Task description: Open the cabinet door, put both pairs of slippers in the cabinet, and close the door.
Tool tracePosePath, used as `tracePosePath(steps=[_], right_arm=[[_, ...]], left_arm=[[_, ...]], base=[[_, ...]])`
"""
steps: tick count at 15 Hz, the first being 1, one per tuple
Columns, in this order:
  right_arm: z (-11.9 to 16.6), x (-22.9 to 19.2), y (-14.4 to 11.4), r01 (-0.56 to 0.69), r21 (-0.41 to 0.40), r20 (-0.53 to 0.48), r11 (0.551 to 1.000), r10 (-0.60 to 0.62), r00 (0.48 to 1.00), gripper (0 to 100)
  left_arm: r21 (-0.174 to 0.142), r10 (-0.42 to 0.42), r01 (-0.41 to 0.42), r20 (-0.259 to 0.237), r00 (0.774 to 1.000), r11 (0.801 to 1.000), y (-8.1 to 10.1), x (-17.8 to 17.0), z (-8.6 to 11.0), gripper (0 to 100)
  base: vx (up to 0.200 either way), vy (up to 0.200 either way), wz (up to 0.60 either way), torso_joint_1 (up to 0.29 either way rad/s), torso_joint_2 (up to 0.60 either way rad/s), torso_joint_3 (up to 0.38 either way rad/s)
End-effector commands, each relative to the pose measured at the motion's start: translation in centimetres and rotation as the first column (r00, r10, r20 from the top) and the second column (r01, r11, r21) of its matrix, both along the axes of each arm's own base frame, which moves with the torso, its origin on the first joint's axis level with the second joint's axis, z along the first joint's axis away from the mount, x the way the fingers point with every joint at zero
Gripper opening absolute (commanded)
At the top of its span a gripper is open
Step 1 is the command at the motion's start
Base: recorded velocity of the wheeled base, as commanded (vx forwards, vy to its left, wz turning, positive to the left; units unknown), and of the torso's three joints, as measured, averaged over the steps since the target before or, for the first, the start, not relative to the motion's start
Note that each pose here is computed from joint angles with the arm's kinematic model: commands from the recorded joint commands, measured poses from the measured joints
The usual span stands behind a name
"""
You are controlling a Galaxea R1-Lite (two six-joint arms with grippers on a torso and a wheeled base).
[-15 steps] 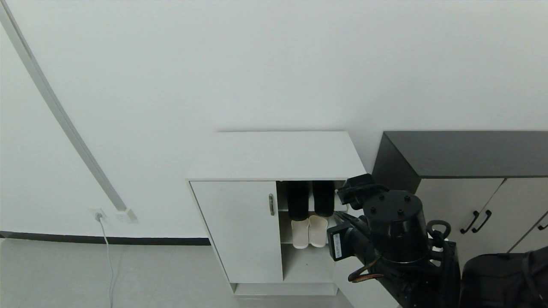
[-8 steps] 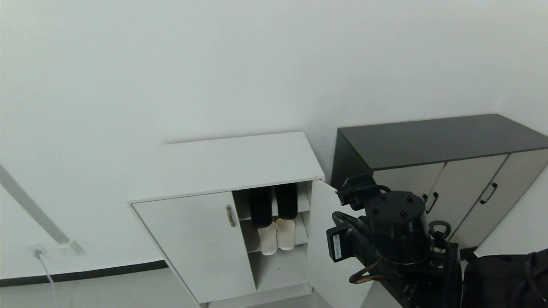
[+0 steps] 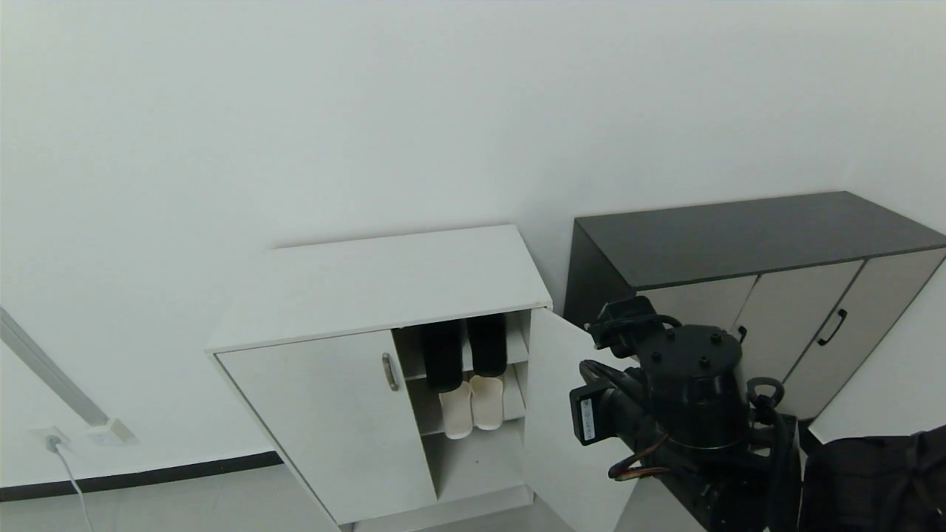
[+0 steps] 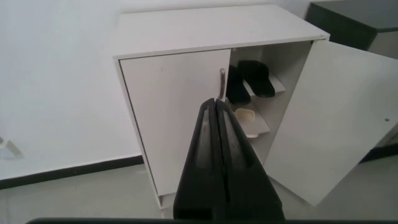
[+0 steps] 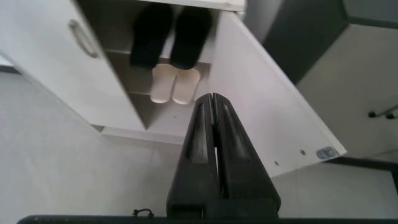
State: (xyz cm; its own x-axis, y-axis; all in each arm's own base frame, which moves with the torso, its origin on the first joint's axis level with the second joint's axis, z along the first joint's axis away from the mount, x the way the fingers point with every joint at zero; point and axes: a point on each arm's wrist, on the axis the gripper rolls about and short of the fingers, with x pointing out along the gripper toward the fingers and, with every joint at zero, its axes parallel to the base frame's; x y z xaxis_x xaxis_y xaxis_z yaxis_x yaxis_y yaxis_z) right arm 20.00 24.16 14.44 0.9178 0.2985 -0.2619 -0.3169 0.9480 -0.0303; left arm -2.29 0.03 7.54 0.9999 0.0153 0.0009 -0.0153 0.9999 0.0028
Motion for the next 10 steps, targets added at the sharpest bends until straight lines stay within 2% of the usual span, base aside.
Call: tracePosePath(steps=[1, 2, 6, 10], right_arm=[[0.0, 0.0, 0.0, -0.002, 0.001, 0.001, 1.0, 0.002, 1.0, 0], [0.2, 0.0, 0.1, -0.001, 0.013, 0.01, 1.0, 0.001, 1.0, 0], [0.2, 1.5, -1.4, 0.055, -0.01, 0.036, 0.998, -0.054, 0.998, 0], [2.2, 5.1, -3.0, 0.083, 0.043, 0.065, 0.996, -0.086, 0.994, 0]], left_arm=[[0.0, 0.002, -0.002, -0.001, 1.0, 1.0, 0.0, 0.0, 0.0, 0], [0.0, 0.0, 0.0, -0.001, 1.0, 1.0, 0.0, 0.0, 0.0, 0], [0.002, 0.0, 0.0, -0.001, 1.0, 1.0, 0.0, 0.0, 0.0, 0], [0.003, -0.003, 0.003, -0.001, 1.0, 1.0, 0.0, 0.0, 0.0, 0]], base=[[-0.2, 0.0, 0.0, 0.017, 0.01, -0.007], [-0.2, 0.0, 0.0, -0.012, 0.0, 0.007], [0.0, 0.0, 0.0, 0.0, 0.0, 0.0], [0.0, 0.0, 0.0, 0.0, 0.0, 0.0]])
